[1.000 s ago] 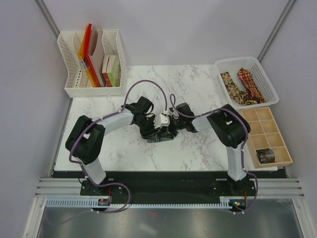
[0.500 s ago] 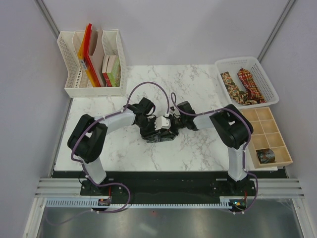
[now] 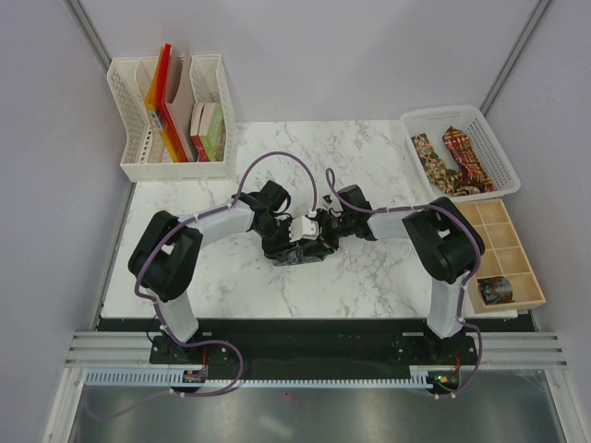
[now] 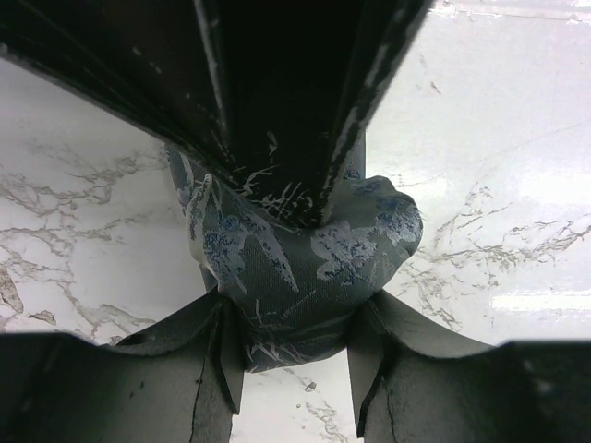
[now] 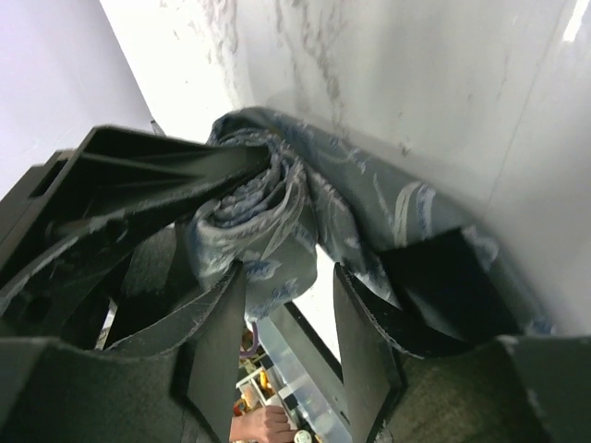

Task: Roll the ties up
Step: Roll the tie at the center of the board.

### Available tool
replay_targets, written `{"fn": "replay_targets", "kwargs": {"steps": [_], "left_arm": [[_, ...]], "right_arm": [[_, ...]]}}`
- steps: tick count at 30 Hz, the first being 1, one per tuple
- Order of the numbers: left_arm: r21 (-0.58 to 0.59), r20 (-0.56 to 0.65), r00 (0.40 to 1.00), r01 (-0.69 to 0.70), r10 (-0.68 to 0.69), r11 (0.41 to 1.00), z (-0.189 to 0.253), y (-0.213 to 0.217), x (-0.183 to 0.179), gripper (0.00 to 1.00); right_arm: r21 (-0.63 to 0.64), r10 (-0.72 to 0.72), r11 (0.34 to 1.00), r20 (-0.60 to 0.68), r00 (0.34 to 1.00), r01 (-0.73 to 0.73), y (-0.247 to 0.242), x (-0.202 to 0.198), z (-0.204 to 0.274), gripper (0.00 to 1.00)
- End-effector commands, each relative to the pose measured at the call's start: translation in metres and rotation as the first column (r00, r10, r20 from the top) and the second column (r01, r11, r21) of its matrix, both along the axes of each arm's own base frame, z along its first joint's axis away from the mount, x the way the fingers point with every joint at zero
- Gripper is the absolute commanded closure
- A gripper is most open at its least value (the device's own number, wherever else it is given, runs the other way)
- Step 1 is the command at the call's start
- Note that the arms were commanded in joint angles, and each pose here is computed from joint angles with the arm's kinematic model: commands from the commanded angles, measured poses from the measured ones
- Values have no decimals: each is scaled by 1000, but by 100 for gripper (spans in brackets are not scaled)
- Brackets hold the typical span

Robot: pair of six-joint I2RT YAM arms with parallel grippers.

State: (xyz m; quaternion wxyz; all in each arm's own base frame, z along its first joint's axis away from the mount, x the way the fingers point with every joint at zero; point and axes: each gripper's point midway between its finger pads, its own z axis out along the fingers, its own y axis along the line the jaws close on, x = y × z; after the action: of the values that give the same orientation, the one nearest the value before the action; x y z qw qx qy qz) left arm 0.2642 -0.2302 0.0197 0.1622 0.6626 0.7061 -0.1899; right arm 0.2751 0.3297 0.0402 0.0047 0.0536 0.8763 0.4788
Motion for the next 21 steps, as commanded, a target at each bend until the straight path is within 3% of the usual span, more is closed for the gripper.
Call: {"fn": "replay_targets", "kwargs": {"steps": [1,6,13,18,21], "left_arm": [[127,-136,990,53,-36,991,-47,26,-33,79],[126,-142,989,57,-39,990,-46,26,-34,79],[115,-148,988,61,-44,991,-44,24,-34,79],[107,-146,988,58,-42,993,-42,24,-32,78],[104,-149,988,59,-43,993,-41,24,-33,78]], "right_arm": [[101,30,994,63,998,-36,5,-3,39,50],[148,19,989,83,996,-31,3,-3,49,48],[115,14,993,85,996,-23,10,-5,32,47],[71,21,997,79,997,-26,14,-1,10,52],[50,27,998,90,996,-32,13,1,5,62]]}}
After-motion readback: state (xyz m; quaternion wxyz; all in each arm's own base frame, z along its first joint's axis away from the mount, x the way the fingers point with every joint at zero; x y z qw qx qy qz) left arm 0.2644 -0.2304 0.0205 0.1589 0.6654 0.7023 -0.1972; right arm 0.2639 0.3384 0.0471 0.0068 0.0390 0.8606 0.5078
